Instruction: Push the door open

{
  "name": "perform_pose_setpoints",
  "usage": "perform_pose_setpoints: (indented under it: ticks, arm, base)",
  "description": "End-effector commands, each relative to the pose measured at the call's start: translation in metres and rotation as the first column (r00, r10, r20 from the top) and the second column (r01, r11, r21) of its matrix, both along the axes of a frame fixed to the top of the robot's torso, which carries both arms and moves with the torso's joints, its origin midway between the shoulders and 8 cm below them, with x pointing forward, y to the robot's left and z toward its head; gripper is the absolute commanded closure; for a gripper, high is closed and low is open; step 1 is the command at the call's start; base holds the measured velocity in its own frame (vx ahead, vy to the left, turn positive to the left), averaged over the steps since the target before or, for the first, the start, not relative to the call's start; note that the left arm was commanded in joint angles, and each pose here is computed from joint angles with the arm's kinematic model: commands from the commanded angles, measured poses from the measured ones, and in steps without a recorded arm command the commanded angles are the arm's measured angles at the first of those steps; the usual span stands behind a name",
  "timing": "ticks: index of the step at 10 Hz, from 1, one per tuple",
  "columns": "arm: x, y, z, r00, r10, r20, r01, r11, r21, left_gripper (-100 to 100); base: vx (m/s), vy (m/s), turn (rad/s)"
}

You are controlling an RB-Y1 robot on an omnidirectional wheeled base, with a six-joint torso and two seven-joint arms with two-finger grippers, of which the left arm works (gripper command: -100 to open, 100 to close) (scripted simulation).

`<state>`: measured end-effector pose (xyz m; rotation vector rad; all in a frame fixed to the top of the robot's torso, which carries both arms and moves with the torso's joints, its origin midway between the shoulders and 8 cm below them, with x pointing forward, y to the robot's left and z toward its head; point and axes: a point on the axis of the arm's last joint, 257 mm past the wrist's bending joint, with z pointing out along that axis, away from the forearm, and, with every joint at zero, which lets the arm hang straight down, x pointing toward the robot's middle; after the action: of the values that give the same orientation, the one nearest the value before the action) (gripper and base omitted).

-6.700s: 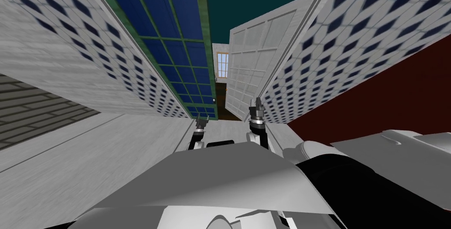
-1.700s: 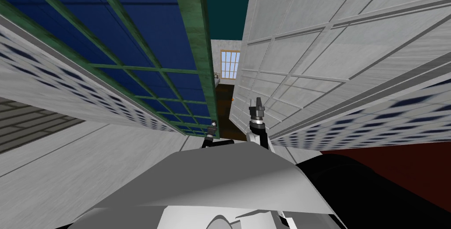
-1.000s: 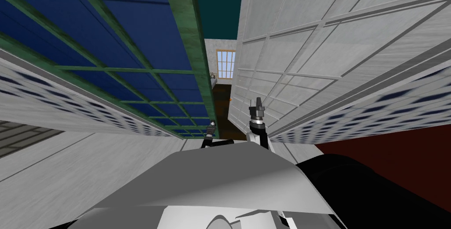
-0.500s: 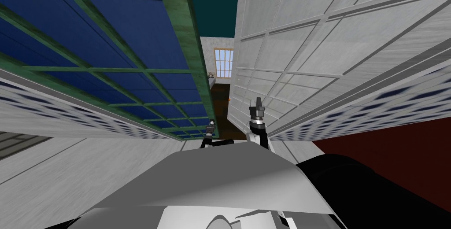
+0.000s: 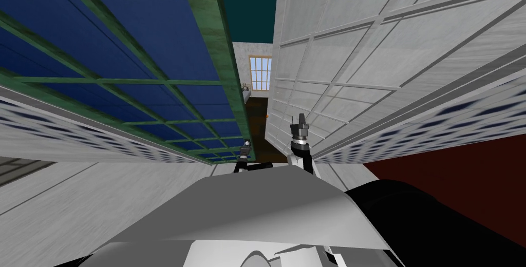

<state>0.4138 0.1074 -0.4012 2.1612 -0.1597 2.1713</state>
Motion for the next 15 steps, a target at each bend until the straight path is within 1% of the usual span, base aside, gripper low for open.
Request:
perform_pose_setpoints:
  ticks: [1, 4, 5, 6, 7, 8, 9, 10, 11, 12, 13, 14, 15]
  arm:
    - [0.005, 0.028, 0.003, 0.9989, 0.041, 0.024, -0.042, 0.9990, 0.016, 100]
    - [0.005, 0.028, 0.003, 0.9989, 0.041, 0.024, -0.042, 0.9990, 0.016, 100]
    - [0.003, 0.020, -0.001, 0.9992, 0.040, 0.001, -0.040, 0.9991, 0.010, 100]
    - [0.005, 0.029, -0.001, 0.9984, 0.057, 0.003, -0.057, 0.9983, 0.014, 100]
    - [0.007, 0.037, 0.000, 0.9972, 0.074, 0.004, -0.074, 0.9971, 0.017, 100]
    - [0.010, 0.049, 0.000, 0.9952, 0.098, 0.006, -0.098, 0.9950, 0.022, 100]
    - [0.010, 0.049, 0.000, 0.9952, 0.098, 0.006, -0.098, 0.9950, 0.022, 100]
    - [0.012, 0.061, 0.000, 0.9925, 0.122, 0.008, -0.122, 0.9921, 0.026, 100]
    - [0.012, 0.061, 0.000, 0.9925, 0.122, 0.008, -0.122, 0.9921, 0.026, 100]
    - [0.014, 0.073, 0.001, 0.9891, 0.147, 0.010, -0.147, 0.9887, 0.031, 100]
    - [0.014, 0.073, 0.001, 0.9891, 0.147, 0.010, -0.147, 0.9887, 0.031, 100]
    - [0.016, 0.088, 0.001, 0.9843, 0.176, 0.012, -0.176, 0.9837, 0.035, 100]
    - [0.016, 0.088, 0.001, 0.9843, 0.176, 0.012, -0.176, 0.9837, 0.035, 100]
  base:
    - [-0.001, 0.008, -0.003]
    - [0.002, 0.000, 0.009]
    - [0.017, -0.037, -0.343]
    - [0.031, -0.030, -0.301]
    - [0.031, -0.019, -0.151]
    - [0.032, -0.018, -0.169]
    - [0.029, -0.006, -0.057]
    - [0.029, -0.012, -0.131]
    - [0.018, -0.007, -0.059]
    - [0.027, -0.007, -0.115]
    - [0.025, -0.002, -0.084]
    - [0.026, -0.012, -0.148]
    - [0.019, -0.007, -0.059]
